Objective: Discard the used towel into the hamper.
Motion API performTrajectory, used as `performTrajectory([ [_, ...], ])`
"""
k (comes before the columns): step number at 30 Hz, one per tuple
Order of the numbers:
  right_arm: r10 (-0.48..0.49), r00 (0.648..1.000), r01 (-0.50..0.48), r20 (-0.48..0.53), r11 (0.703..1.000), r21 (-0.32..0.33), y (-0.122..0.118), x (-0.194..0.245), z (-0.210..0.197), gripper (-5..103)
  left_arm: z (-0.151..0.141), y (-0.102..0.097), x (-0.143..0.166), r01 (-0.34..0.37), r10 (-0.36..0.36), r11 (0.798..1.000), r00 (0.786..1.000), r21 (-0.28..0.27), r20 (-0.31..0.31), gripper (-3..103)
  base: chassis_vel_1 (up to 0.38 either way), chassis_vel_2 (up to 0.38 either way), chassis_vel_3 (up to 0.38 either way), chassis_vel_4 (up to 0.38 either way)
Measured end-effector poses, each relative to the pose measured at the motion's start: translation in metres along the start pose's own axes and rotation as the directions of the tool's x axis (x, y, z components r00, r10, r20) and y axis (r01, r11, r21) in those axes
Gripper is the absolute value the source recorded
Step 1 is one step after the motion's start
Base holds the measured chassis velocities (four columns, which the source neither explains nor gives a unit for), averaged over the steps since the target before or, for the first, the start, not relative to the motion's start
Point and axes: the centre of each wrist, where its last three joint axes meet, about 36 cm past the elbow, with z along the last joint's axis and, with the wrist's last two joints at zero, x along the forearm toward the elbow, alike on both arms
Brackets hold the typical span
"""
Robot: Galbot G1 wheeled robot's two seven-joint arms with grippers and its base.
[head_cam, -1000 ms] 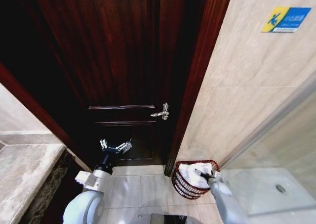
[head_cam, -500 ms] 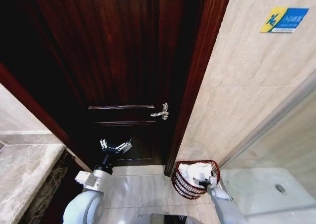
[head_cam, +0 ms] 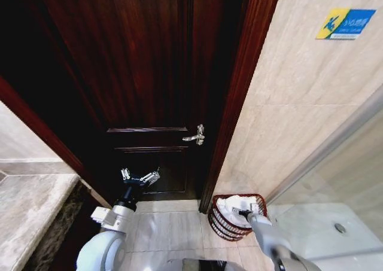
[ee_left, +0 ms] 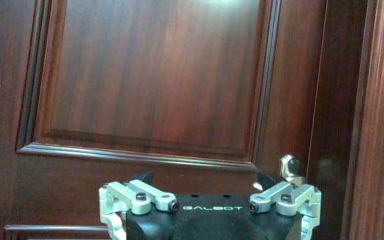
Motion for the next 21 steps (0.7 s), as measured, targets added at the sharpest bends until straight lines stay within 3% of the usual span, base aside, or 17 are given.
performTrajectory([
  [3, -0.009, 0.999, 0.008, 0.044, 1.0, 0.008, -0.003, 0.02, 0.0, 100, 0.0, 0.0, 0.0, 0.0, 0.0, 1.0, 1.0, 0.0, 0.0, 100, 0.0, 0.0, 0.0, 0.0],
  [5, -0.027, 0.991, 0.023, 0.128, 0.999, 0.038, 0.001, 0.055, -0.003, 100, 0.0, 0.0, 0.0, 0.0, 0.0, 1.0, 1.0, 0.0, 0.0, 100, 0.0, 0.0, 0.0, 0.0],
  [13, -0.043, 0.972, 0.022, 0.232, 0.995, 0.092, 0.018, 0.12, 0.017, 100, 0.0, 0.0, 0.0, 0.0, 0.0, 1.0, 1.0, 0.0, 0.0, 100, 0.0, 0.0, 0.0, 0.0],
  [17, -0.058, 0.923, 0.016, 0.379, 0.993, 0.114, 0.028, 0.145, 0.033, 100, 0.0, 0.0, 0.0, 0.0, 0.0, 1.0, 1.0, 0.0, 0.0, 100, 0.0, 0.0, 0.0, 0.0],
  [21, -0.076, 0.89, 0.025, 0.45, 0.993, 0.118, 0.038, 0.167, 0.033, 100, 0.0, 0.0, 0.0, 0.0, 0.0, 1.0, 1.0, 0.0, 0.0, 100, 0.0, 0.0, 0.0, 0.0],
])
